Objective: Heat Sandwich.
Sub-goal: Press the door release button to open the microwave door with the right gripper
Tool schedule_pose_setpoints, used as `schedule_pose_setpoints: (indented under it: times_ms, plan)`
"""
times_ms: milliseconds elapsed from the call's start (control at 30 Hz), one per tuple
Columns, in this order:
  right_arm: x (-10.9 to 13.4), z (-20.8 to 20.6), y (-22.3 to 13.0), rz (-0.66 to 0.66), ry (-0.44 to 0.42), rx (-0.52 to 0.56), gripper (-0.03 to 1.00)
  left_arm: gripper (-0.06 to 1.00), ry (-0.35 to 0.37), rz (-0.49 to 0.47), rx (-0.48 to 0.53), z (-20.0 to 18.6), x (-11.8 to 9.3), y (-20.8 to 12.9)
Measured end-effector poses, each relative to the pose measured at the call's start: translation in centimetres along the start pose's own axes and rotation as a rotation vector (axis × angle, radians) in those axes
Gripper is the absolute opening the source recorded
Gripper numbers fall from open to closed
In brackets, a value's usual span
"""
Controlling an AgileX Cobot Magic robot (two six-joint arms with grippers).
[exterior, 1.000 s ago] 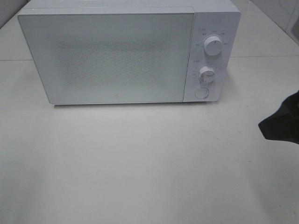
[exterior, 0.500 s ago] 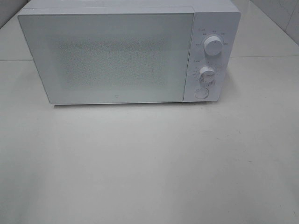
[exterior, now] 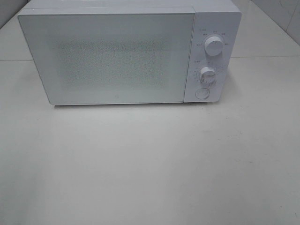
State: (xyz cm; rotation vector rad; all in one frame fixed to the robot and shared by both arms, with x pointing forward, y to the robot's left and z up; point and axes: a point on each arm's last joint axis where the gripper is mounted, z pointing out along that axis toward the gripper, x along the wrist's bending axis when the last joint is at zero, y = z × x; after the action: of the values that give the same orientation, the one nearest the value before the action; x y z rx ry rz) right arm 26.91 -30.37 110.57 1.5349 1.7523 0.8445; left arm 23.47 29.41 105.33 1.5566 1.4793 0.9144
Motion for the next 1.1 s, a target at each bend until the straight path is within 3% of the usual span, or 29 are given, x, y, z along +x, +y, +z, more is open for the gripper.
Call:
schedule_pose_setpoints:
  times_ms: [433, 700, 1100]
  plan:
    - [0.1, 0.7, -5.1, 0.02, 0.005, -0.063, 0.75, 0.99, 0.0, 0.0, 0.0, 0.0, 0.0, 0.0]
    - [0.1, -0.3, -6.2, 0.083, -0.071, -0.13, 0.75, 0.99, 0.0, 0.0, 0.0, 0.0, 0.0, 0.0]
    - [0.3, 0.1, -7.0, 0.091, -0.069, -0.08, 0.75, 0.99, 0.0, 0.0, 0.0, 0.0, 0.0, 0.0]
